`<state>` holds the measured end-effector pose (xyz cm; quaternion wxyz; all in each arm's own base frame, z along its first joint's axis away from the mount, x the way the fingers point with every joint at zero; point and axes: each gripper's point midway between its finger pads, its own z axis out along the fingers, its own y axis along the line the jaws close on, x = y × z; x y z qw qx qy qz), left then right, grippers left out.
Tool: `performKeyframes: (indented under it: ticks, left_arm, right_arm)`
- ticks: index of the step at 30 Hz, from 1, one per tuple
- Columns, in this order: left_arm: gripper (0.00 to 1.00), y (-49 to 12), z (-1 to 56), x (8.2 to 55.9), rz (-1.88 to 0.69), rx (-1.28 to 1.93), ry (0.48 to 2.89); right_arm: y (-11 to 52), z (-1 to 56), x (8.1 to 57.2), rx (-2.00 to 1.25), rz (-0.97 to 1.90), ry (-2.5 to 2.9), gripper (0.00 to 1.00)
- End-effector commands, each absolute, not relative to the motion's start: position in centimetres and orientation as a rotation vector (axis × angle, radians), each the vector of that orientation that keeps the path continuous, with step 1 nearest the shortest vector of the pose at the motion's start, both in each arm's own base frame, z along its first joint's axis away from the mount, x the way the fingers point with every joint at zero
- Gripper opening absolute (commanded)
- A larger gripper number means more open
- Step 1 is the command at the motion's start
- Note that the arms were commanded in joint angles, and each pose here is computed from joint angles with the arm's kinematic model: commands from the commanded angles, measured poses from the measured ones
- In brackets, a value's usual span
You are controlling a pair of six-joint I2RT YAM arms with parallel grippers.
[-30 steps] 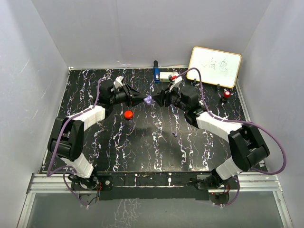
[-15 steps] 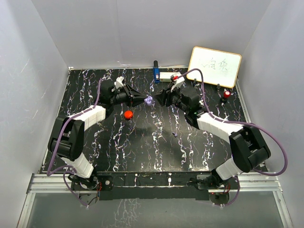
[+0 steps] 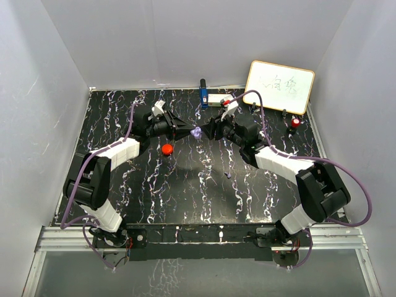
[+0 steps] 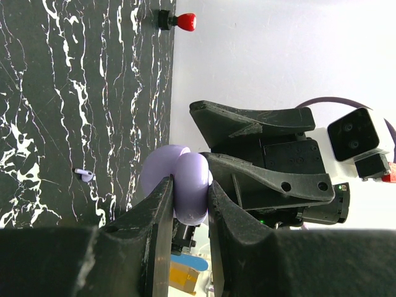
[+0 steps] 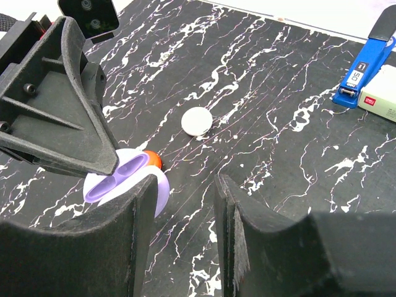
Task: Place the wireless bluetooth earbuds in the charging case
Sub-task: Adjust the earbud with the charging case.
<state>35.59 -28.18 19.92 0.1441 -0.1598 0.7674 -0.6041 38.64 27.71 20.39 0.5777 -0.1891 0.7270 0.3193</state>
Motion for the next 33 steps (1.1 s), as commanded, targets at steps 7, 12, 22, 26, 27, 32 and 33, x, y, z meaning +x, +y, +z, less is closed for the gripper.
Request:
performKeyframes:
  ticks: [7,12,22,26,27,32,33]
  left_arm:
    - [0.0,-28.6,22.7,36.0,-1.778,-0.387,2.149]
    - [0.0,-28.7,22.5,36.2,-1.779,-0.388,2.149]
    - [0.0,-28.8,22.2,36.4,-1.777,-0.395,2.153]
    - [0.0,-28.8,22.1,36.5,-1.776,-0.397,2.154]
    - [0.0,-28.9,22.1,36.5,-1.776,-0.397,2.153]
    - [0.0,-28.9,22.0,36.6,-1.776,-0.398,2.155]
    - [0.0,-28.9,22.0,36.6,-1.778,-0.399,2.155]
  right_arm:
    - [28.5,24.3,38.7,-0.462,0.782,1.585,0.38]
    - [28.6,24.3,38.6,-0.467,0.786,1.585,0.38]
    - [28.8,24.5,38.2,-0.473,0.794,1.579,0.38]
    - [28.9,24.6,38.0,-0.476,0.795,1.578,0.38]
    - [28.9,24.6,38.0,-0.475,0.795,1.578,0.38]
    - [29.1,24.5,38.0,-0.476,0.796,1.58,0.38]
    - [29.1,24.5,38.0,-0.476,0.795,1.581,0.38]
